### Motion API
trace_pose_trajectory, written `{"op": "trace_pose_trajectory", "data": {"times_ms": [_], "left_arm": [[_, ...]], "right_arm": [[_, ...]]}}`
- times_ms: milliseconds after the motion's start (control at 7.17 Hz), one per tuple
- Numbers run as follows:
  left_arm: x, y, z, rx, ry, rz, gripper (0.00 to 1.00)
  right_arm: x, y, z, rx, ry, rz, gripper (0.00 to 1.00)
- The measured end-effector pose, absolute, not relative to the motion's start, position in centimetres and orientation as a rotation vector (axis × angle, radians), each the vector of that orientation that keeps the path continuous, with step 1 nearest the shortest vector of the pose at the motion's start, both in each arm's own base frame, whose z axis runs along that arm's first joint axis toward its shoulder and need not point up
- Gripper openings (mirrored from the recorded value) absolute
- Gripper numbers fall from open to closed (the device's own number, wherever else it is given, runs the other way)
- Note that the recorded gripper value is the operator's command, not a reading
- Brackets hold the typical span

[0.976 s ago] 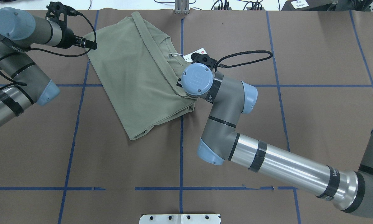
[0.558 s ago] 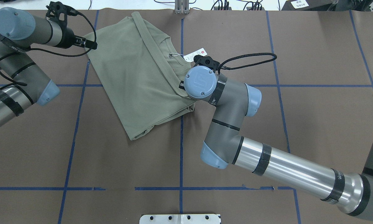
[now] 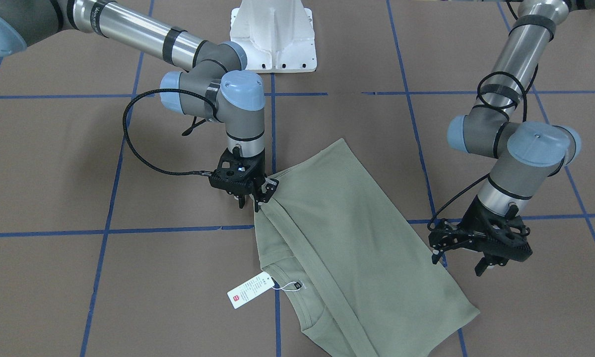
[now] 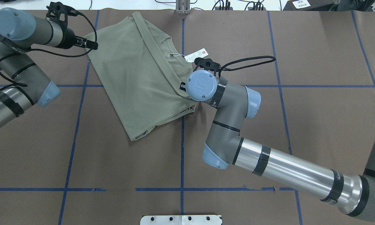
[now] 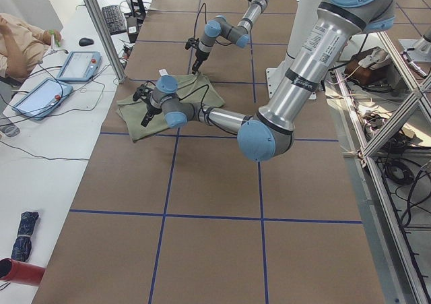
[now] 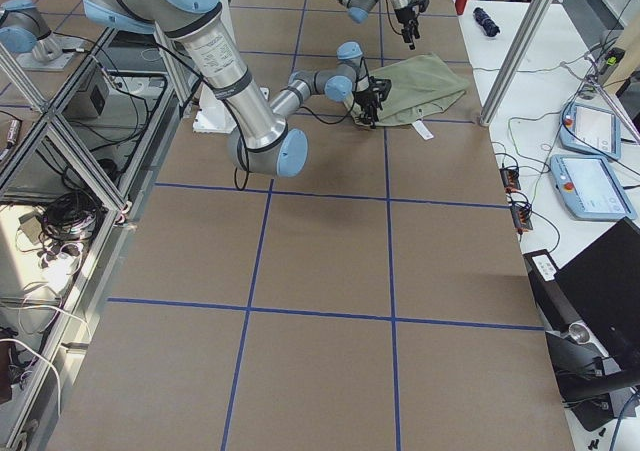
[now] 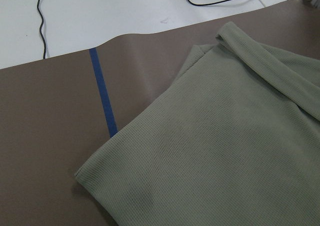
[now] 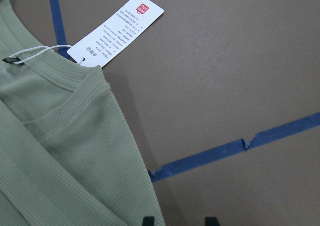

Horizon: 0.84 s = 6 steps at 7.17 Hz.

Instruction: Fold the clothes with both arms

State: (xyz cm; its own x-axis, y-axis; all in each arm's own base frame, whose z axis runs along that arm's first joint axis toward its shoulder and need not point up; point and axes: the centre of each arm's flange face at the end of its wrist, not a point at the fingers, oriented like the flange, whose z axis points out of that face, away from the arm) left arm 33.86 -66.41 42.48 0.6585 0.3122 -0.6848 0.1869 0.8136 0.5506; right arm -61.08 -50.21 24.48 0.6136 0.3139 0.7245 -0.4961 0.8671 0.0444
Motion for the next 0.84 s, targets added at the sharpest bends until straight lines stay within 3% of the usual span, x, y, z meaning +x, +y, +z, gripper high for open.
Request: {"op": "trace_pose_trajectory", "data": {"times_ms": [279, 836], "left_arm": [[33.87, -66.40, 42.47, 0.637, 0.865, 0.077, 1.00], [33.87, -66.41, 42.51, 0.636, 0.865, 0.077, 1.00]], "right_arm": [[-61.38, -50.32, 24.57, 0.254, -0.784, 0.472, 0.38], [-61.81, -49.99, 24.20, 0.258, -0.803, 0.465, 0.38]]}}
